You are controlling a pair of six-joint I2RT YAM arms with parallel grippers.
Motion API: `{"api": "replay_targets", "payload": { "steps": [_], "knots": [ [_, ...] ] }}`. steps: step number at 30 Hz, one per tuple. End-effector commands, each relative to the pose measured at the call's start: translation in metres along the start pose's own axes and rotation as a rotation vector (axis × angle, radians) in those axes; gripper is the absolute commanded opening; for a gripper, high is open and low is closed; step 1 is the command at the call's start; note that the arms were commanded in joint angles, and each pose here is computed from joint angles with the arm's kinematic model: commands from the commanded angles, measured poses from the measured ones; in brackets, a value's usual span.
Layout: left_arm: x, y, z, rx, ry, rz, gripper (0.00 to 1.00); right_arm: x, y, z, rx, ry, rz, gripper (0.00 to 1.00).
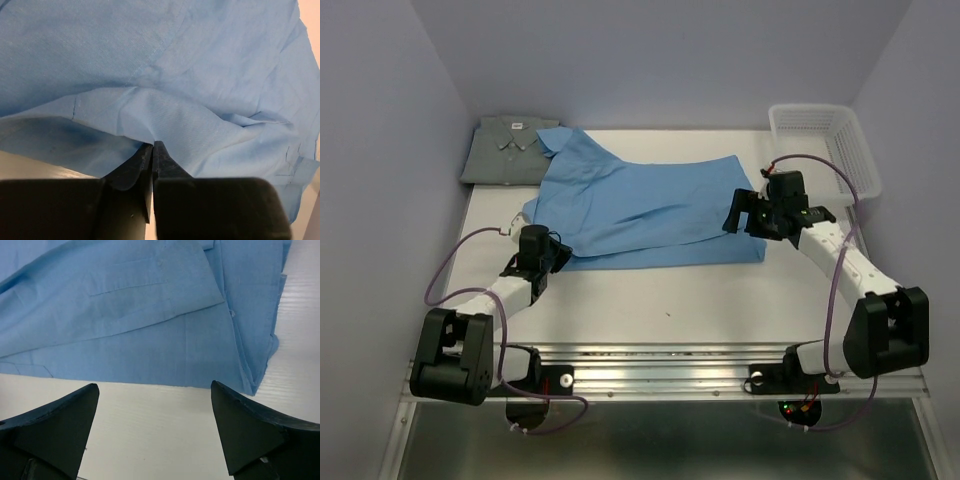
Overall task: Fold and stack the long sleeve shirts
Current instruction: Fold the shirt
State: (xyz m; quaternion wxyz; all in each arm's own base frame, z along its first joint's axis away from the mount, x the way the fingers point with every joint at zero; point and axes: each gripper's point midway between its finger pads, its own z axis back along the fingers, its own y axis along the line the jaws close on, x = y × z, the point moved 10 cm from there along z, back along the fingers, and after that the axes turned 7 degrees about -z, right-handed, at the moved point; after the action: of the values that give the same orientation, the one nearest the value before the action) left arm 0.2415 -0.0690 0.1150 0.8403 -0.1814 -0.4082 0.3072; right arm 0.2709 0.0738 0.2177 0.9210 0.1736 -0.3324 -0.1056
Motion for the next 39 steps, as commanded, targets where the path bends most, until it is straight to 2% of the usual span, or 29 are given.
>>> {"api": "replay_targets", "payload": {
  "steps": [1, 4, 10, 16, 22, 23, 25, 26, 27, 30, 33, 39],
  "knots": [
    [0.006, -0.006, -0.004, -0.035, -0.025, -0.011, 0.07, 0.004, 0.004, -0.033, 0.090, -0.007, -0.048, 0.98],
    [0.007, -0.008, -0.004, -0.054, -0.018, -0.007, 0.00, 0.005, 0.002, -0.053, 0.075, 0.018, -0.070, 0.98],
    [0.010, -0.011, -0.002, -0.055, -0.027, -0.007, 0.00, 0.018, -0.003, -0.090, -0.010, -0.028, -0.124, 0.93],
    [0.014, -0.014, -0.002, -0.053, -0.034, -0.011, 0.00, 0.015, -0.009, -0.120, -0.060, 0.004, -0.166, 0.90],
    [0.017, -0.016, 0.001, -0.059, -0.048, -0.019, 0.00, 0.025, -0.008, -0.139, -0.063, -0.073, -0.224, 0.79],
    [0.017, -0.016, 0.001, -0.058, -0.049, -0.020, 0.00, 0.029, -0.006, -0.142, -0.047, -0.092, -0.231, 0.76],
    [0.019, -0.017, 0.001, -0.061, -0.057, -0.024, 0.00, 0.030, -0.005, -0.146, -0.041, -0.100, -0.253, 0.63],
    [0.019, -0.017, 0.002, -0.060, -0.058, -0.024, 0.00, 0.032, -0.004, -0.147, -0.032, -0.121, -0.262, 0.54],
    [0.020, -0.018, 0.002, -0.063, -0.063, -0.025, 0.00, 0.032, -0.004, -0.147, -0.035, -0.124, -0.279, 0.38],
    [0.024, -0.022, 0.003, -0.070, -0.078, -0.024, 0.00, 0.046, 0.004, -0.144, 0.022, -0.195, -0.278, 0.13],
    [0.030, -0.025, 0.005, -0.071, -0.101, -0.026, 0.00, 0.066, 0.017, -0.128, 0.103, -0.275, -0.257, 0.02],
    [0.040, -0.032, 0.012, -0.077, -0.157, -0.012, 0.00, 0.106, 0.048, -0.092, 0.218, -0.369, -0.135, 0.01]
  ]
}}
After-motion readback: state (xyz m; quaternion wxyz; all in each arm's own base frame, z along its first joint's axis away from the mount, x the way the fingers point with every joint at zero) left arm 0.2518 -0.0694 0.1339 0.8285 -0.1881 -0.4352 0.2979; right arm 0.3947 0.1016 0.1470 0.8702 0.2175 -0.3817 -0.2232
